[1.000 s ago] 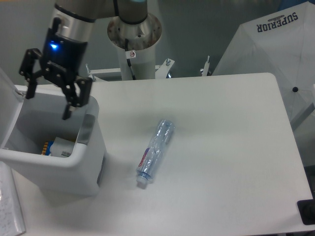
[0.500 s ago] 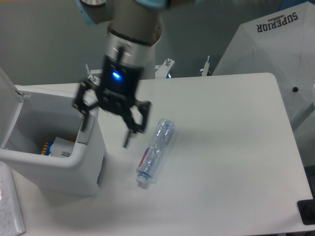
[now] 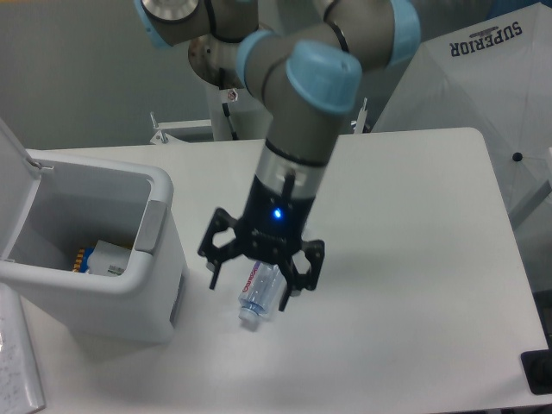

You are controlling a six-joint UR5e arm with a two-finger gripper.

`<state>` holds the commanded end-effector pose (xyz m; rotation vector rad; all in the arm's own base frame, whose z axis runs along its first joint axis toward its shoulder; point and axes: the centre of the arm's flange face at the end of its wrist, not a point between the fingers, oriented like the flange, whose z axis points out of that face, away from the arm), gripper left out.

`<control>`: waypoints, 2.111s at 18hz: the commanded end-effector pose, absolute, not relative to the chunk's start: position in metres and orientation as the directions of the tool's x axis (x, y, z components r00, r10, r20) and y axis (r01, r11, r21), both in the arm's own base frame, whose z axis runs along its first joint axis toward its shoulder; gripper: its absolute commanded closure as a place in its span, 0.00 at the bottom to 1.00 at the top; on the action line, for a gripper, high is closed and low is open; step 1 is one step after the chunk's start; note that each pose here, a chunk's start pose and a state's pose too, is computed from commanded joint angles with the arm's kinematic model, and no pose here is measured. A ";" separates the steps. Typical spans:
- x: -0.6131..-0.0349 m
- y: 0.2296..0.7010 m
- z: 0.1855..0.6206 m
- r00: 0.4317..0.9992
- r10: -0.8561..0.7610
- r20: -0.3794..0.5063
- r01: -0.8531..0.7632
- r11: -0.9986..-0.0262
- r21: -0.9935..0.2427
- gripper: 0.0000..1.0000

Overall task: Place the trash in the trash can
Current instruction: 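Move the open gripper over the clear plastic water bottle, then rotate the wrist and lower the gripper around the bottle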

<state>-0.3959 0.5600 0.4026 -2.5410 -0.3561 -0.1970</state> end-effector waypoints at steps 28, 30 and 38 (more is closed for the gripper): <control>-0.393 0.621 0.264 0.966 0.209 0.151 0.196 -0.976 0.100 0.00; -0.389 0.626 0.250 0.969 0.200 0.144 0.183 -0.976 0.122 0.00; -0.356 0.645 0.223 0.985 0.139 0.101 0.118 -0.975 0.190 0.00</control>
